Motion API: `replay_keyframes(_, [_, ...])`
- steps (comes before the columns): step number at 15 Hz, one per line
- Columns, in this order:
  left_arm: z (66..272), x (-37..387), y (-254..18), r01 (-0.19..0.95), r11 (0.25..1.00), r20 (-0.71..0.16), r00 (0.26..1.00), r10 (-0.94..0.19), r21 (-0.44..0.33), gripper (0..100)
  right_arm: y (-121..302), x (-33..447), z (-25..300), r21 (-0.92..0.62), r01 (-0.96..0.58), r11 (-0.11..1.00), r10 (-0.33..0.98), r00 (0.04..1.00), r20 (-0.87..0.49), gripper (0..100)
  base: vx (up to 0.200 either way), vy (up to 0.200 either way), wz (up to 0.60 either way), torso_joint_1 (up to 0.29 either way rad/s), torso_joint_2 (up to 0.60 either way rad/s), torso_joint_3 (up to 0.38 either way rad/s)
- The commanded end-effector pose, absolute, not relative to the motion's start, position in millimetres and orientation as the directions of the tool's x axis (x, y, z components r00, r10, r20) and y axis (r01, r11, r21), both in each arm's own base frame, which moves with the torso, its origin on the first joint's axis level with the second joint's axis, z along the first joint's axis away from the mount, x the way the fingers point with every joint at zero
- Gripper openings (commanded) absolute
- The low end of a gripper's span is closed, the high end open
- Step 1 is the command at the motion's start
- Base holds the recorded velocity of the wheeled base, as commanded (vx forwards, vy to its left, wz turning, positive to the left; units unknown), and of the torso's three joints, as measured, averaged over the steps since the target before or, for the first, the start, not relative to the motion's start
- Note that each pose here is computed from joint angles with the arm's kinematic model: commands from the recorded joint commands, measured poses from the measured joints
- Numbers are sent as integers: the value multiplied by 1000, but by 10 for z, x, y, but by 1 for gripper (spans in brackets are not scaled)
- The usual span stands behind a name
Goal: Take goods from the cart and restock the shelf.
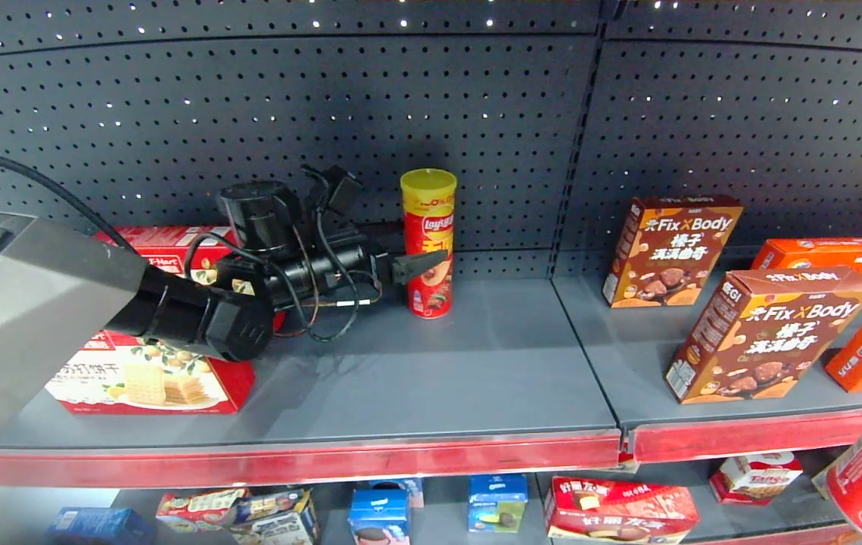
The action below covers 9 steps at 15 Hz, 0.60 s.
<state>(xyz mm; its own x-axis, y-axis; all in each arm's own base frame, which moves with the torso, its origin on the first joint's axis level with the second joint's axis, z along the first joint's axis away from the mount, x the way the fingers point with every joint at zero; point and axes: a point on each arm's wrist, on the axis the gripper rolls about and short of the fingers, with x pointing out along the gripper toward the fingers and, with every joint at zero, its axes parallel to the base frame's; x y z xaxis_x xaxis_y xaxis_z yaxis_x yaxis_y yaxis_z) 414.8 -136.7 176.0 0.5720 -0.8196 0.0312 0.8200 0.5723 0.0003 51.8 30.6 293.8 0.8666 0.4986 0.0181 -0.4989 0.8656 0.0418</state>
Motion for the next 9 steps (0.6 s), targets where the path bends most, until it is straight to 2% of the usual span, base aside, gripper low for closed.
replay_keyframes(1, [1850, 4177, -1386, 821, 571, 48, 569, -821, 14, 100, 306, 518, 2939, 43, -500, 865, 499, 866, 18, 0, 0, 0, 0, 0, 0, 0])
replay_keyframes(9, [1880, 4247, -1478, 830, 558, 42, 557, -829, 12, 100, 299, 504, 2950, 59, -501, 863, 501, 865, 26, 0, 0, 0, 0, 0, 0, 0])
